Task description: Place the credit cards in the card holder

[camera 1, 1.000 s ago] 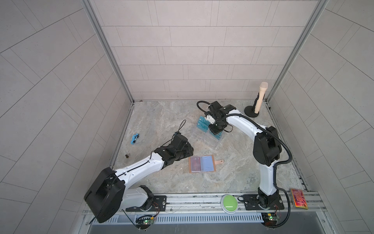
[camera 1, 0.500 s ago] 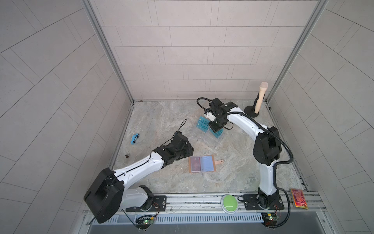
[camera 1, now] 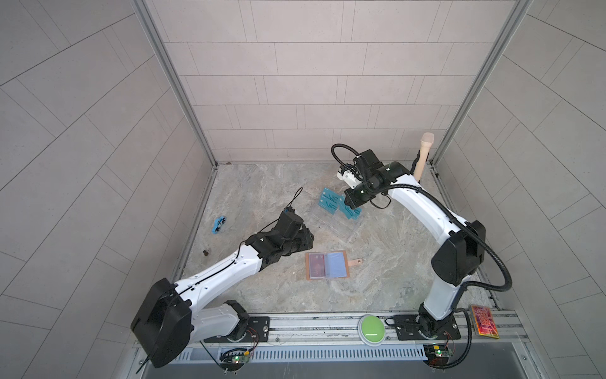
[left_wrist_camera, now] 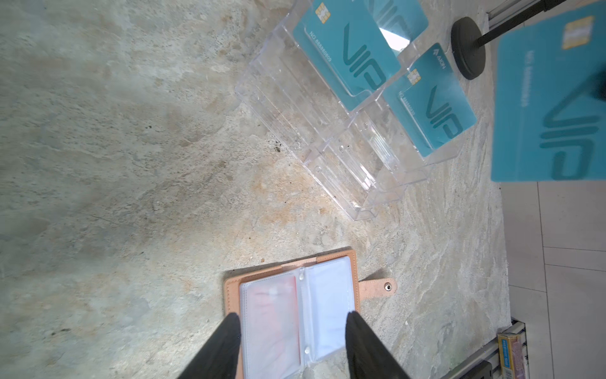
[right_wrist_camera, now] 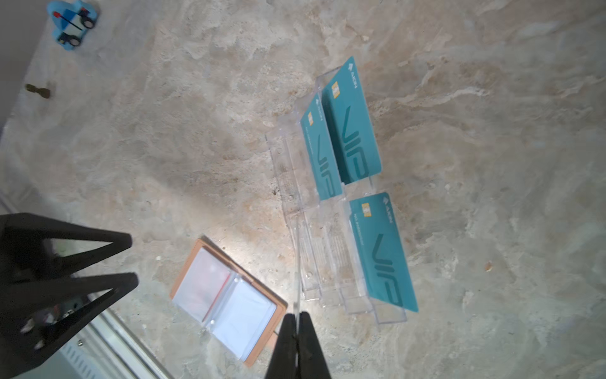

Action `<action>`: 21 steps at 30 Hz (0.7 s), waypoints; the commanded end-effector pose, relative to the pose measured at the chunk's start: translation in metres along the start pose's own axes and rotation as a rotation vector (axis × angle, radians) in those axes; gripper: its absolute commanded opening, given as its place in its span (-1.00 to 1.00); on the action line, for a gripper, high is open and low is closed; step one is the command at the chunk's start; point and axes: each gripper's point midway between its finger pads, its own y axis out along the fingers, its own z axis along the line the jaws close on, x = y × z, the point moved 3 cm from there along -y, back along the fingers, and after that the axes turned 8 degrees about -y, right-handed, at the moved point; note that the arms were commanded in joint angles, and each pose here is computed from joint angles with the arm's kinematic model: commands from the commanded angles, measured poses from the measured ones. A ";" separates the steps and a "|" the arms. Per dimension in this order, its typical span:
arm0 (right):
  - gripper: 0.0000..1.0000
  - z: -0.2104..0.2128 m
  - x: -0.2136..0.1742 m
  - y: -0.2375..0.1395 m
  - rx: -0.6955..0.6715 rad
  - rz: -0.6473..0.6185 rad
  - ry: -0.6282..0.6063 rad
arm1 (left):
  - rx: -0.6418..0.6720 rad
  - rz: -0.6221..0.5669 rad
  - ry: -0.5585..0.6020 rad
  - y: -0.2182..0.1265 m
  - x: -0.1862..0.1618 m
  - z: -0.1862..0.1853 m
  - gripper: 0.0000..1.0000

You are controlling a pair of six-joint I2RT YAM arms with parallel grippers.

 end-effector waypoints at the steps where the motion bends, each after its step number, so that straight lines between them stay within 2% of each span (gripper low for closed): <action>1: -1.00 0.027 -0.001 -0.009 0.178 -0.095 0.077 | 0.031 -0.046 -0.013 -0.007 0.002 0.013 0.09; 7: -1.00 0.052 -0.033 0.001 0.362 -0.114 0.204 | 0.048 -0.050 -0.009 -0.010 -0.002 0.022 0.07; 13: -1.00 0.064 -0.086 0.040 0.429 -0.019 0.293 | 0.040 0.037 -0.014 0.005 -0.019 0.027 -0.01; 21: -1.00 0.081 -0.115 0.086 0.489 0.033 0.353 | 0.027 0.156 -0.008 0.036 -0.048 0.022 -0.18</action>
